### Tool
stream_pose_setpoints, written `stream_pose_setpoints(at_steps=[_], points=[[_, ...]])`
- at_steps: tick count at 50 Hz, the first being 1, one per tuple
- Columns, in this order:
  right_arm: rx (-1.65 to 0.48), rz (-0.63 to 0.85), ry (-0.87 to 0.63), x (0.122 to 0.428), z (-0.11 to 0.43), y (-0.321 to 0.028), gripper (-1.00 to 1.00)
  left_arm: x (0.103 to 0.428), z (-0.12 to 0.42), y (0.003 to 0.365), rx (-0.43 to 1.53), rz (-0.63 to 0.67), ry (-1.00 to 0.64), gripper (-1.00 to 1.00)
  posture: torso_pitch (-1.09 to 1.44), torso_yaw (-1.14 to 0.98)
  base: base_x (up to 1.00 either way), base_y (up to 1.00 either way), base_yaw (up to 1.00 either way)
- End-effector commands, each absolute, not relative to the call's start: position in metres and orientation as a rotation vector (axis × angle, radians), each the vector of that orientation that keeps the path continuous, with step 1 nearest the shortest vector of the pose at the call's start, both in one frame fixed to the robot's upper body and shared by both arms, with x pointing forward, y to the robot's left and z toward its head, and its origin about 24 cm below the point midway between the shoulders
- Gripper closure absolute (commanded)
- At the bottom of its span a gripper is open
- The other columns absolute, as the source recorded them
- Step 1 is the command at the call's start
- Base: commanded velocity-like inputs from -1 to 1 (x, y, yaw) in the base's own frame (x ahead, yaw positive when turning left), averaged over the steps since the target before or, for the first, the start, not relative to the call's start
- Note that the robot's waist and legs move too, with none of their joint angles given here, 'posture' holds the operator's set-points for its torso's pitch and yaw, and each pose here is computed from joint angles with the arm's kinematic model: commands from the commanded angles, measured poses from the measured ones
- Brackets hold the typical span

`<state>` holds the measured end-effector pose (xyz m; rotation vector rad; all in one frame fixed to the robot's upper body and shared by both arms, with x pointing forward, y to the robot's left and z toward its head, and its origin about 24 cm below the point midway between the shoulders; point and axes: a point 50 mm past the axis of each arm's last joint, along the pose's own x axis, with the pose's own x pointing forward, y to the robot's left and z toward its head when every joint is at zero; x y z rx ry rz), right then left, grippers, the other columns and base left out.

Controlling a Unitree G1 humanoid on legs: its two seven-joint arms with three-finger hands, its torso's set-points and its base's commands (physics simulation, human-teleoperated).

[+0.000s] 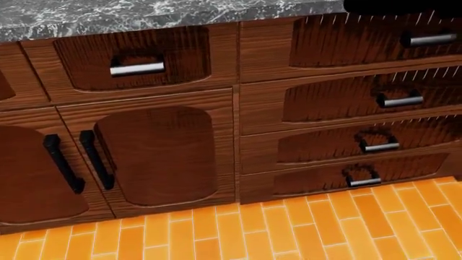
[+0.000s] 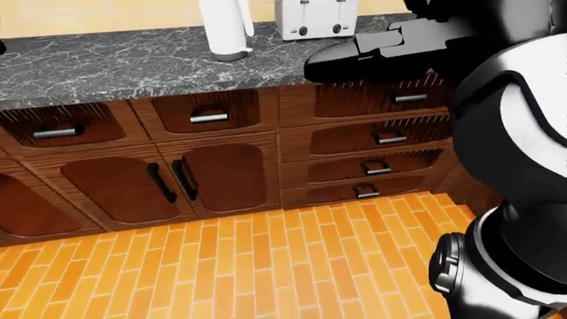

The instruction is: Press the button to open the lid of the electric kettle.

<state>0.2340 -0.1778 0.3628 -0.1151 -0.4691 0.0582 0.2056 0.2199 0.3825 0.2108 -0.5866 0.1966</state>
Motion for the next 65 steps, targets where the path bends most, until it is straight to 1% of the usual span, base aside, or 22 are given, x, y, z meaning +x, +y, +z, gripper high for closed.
stream_pose_setpoints(at_steps=[1,7,10,15,25,65], points=[[-0.107,0.044,-0.52,0.229,0.3716,-0.1791,-1.0,0.1984,0.3916,0.222,0.206,0.214,-0.644,-1.0,0.0,0.0,0.0,0.19,0.0],[-0.126,0.025,-0.512,0.2302,0.3713,-0.1791,-1.0,0.1982,0.3918,0.2225,0.207,0.216,-0.645,-1.0,0.0,0.0,0.0,0.07,0.0],[-0.112,0.003,-0.525,0.2309,0.3735,-0.1825,-1.0,0.1994,0.3906,0.2231,0.206,0.217,-0.642,-1.0,0.0,0.0,0.0,0.0,0.0],[-0.147,-0.051,-0.515,0.2344,0.3723,-0.1848,-1.0,0.2001,0.3897,0.2227,0.209,0.216,-0.635,-1.0,0.0,0.0,0.0,0.0,0.0],[-0.134,-0.037,-0.515,0.2341,0.3708,-0.1852,-1.0,0.1994,0.3896,0.2223,0.213,0.218,-0.63,-1.0,0.0,0.0,0.0,0.0,0.01],[-0.123,-0.003,-0.52,0.2332,0.3699,-0.181,-1.0,0.2,0.3905,0.2228,0.213,0.222,-0.638,-1.0,0.0,0.0,0.0,0.0,0.23]])
